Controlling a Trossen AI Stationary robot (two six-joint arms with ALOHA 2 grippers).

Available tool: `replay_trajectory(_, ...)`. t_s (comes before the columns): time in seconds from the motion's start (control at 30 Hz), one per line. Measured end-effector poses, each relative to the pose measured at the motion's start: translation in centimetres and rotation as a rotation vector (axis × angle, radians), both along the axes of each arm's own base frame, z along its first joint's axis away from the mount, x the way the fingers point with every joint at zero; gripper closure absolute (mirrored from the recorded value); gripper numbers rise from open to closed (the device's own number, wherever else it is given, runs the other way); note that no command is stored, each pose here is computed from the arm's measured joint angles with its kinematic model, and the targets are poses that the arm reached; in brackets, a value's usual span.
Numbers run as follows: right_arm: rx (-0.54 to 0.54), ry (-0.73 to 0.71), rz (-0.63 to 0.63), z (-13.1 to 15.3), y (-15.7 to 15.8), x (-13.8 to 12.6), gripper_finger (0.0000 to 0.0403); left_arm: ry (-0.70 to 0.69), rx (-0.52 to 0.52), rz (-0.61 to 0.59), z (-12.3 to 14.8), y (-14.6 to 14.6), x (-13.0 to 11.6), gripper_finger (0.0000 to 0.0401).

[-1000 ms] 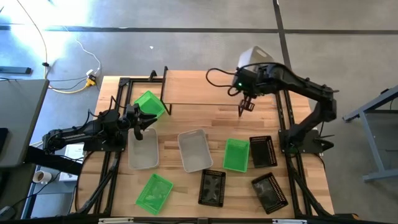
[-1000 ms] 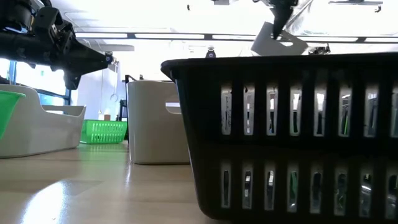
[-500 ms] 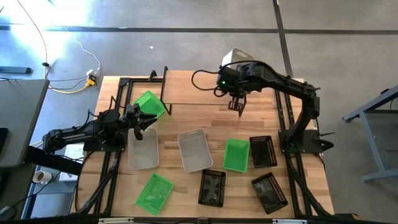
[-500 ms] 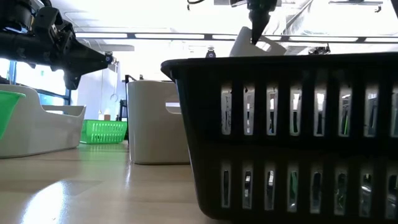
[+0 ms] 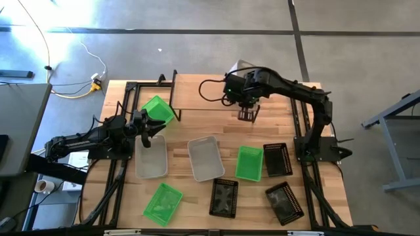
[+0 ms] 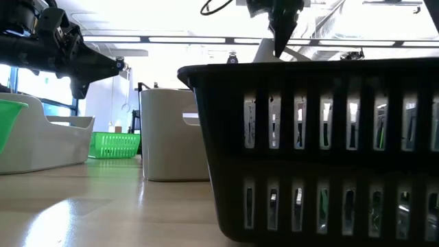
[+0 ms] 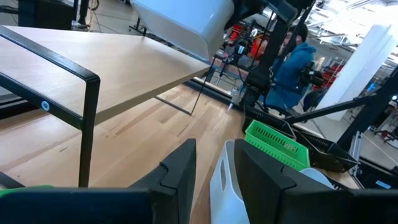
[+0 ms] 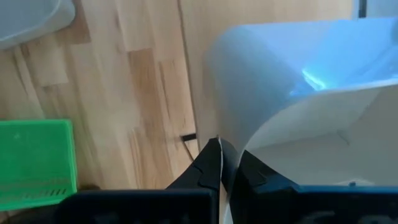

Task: Stack baskets on shelf by color
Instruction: Put the top gray bin on the shelf

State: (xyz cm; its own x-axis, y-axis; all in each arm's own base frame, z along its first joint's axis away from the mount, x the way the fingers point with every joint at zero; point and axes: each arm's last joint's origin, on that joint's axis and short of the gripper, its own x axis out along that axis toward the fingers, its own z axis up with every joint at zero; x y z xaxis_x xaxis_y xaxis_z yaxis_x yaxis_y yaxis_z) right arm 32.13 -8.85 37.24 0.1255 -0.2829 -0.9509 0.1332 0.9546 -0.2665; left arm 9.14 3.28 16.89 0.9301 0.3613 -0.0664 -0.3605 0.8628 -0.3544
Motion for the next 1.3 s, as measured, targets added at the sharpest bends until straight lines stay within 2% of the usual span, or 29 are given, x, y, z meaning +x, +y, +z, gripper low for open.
replay_trajectory(0.3,0.012,0.05,0.029,-1.1,0.0,0.0,0.0403,-0.001,0.001,0.0,0.0,0.0,0.0,0.03)
replay_trajectory(0.5,-0.018,0.092,0.038,-1.9,-0.1,0.0,0.0403,-0.001,0.001,0.0,0.0,0.0,0.0,0.03)
replay_trajectory(0.8,-0.021,0.099,0.038,-2.0,-0.2,0.0,0.0403,0.0,0.0,0.0,0.0,0.0,0.0,0.03)
replay_trajectory(1.07,-0.017,0.086,-0.018,-2.0,-0.5,-0.1,0.0402,0.0,0.001,0.0,0.0,0.0,0.0,0.03)
replay_trajectory(1.3,-0.007,0.08,-0.042,-2.0,-0.6,-0.2,0.0358,0.0,0.001,0.0,0.0,0.0,0.0,0.03)
